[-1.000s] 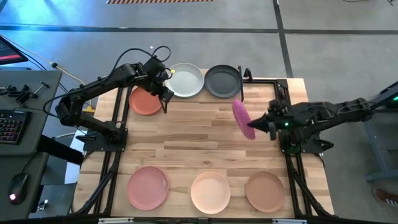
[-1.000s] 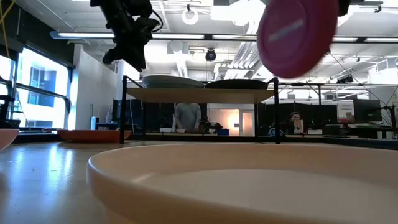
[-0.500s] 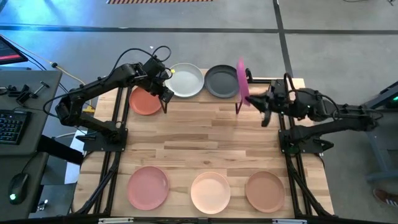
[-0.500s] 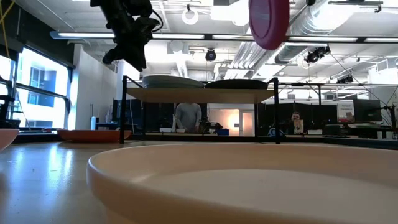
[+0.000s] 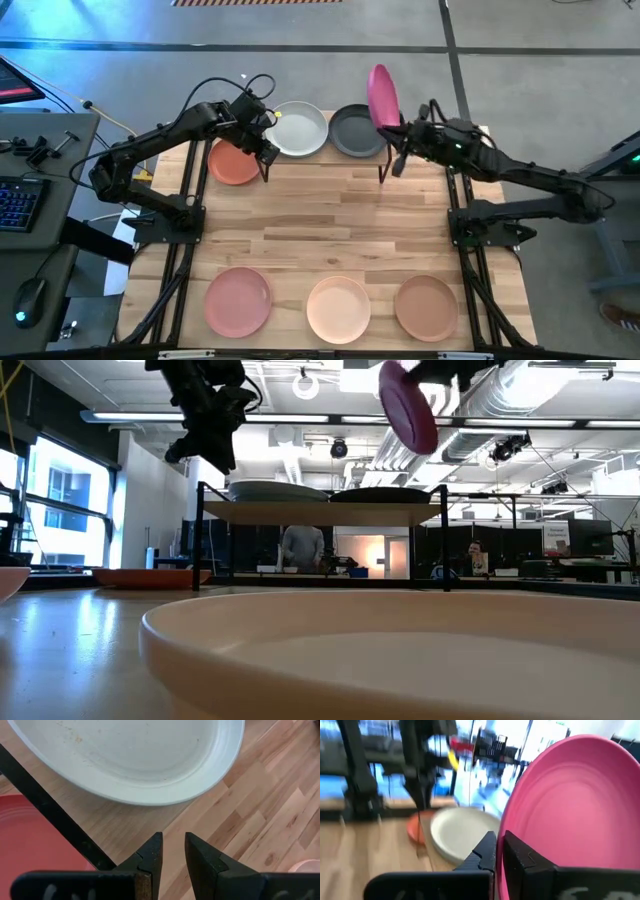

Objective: Place and stack plates onto a shelf
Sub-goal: Stack the pink plate on top of the dark green plate on the shelf

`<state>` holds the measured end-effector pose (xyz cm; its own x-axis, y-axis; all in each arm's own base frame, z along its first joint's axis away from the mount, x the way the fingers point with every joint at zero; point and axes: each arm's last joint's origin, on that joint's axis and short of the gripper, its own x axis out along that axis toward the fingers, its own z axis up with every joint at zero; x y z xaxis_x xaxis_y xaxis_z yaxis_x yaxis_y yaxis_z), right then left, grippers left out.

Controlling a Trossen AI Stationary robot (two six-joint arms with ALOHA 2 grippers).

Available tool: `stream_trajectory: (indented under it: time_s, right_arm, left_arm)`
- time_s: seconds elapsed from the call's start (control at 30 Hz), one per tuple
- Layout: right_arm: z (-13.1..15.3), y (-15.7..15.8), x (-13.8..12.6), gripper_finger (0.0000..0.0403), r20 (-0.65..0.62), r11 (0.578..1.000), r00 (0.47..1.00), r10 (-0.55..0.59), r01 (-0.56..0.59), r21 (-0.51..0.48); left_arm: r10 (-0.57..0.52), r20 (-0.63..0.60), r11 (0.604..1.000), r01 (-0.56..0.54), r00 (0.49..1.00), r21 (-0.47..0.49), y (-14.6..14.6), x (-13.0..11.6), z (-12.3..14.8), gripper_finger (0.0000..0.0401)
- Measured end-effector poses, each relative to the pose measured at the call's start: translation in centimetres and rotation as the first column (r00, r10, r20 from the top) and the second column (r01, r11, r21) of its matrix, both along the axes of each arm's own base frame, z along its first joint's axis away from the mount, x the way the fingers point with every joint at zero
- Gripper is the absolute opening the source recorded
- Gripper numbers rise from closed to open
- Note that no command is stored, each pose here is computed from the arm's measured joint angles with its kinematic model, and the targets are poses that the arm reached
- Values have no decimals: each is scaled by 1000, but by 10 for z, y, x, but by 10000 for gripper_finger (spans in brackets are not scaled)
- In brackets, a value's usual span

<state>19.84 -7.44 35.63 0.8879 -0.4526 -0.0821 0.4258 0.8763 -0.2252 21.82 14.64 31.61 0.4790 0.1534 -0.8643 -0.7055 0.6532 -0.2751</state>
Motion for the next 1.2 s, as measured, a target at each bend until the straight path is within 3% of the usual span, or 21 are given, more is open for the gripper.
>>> stream_trajectory:
  time_s: [0.27,0.67,0.83,1.2]
  right_arm:
    - [13,-32,31,0,-304,1000,952,22,-16,23]
    - [12,-57,74,0,-639,990,760,118,-42,134]
    - [-8,-61,83,0,-715,984,684,145,-24,177]
    - [-29,-63,99,0,-761,979,626,168,-16,202]
  left_arm:
    - [-1,0,1000,1,1000,1,0,0,0,72]
    - [-15,-3,1000,15,1000,9,0,0,0,72]
    - [-22,-7,1000,22,1000,17,0,0,0,72]
    - [-29,-8,999,29,1000,21,0,0,0,72]
